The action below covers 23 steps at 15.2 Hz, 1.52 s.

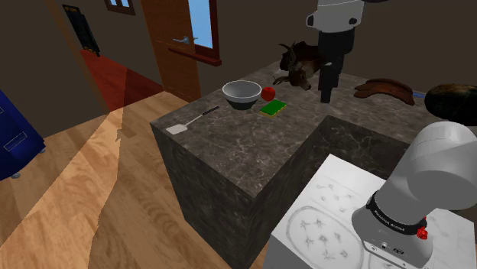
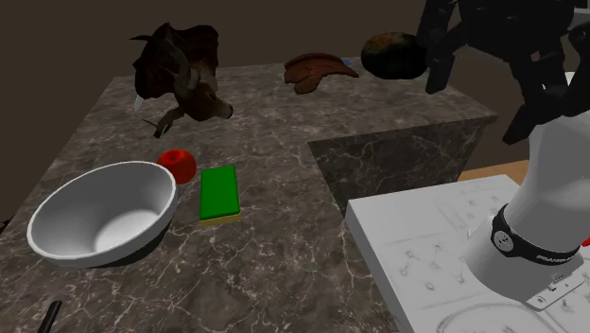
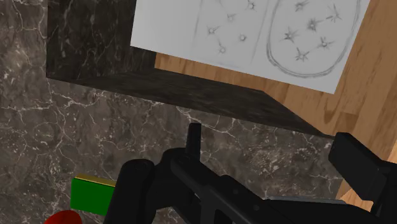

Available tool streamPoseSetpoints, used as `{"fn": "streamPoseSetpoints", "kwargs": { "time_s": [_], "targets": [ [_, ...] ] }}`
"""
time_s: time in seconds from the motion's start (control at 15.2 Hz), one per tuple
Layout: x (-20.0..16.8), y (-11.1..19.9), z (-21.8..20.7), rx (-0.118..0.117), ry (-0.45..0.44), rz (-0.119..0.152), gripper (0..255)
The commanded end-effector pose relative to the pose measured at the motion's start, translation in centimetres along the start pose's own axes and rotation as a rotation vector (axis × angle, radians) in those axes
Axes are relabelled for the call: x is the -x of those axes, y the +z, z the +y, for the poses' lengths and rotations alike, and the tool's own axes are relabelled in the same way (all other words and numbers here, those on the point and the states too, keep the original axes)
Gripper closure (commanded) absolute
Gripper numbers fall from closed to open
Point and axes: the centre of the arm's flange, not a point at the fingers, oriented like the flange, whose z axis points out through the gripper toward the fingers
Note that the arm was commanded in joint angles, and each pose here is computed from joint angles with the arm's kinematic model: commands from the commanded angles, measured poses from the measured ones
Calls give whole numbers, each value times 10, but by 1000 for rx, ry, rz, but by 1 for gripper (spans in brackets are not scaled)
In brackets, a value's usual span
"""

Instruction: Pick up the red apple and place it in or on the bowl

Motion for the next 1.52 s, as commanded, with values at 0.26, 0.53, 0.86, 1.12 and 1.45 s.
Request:
{"fn": "streamPoseSetpoints", "kwargs": {
  "time_s": [0.26,0.53,0.86,1.12,1.45],
  "targets": [
    [-29,16,42,-37,2,36,0],
    [-59,32,83,-73,3,72,0],
    [-97,53,134,-119,5,118,0],
    [-129,70,174,-155,7,154,0],
    [-168,92,224,-201,9,199,0]
  ]
}}
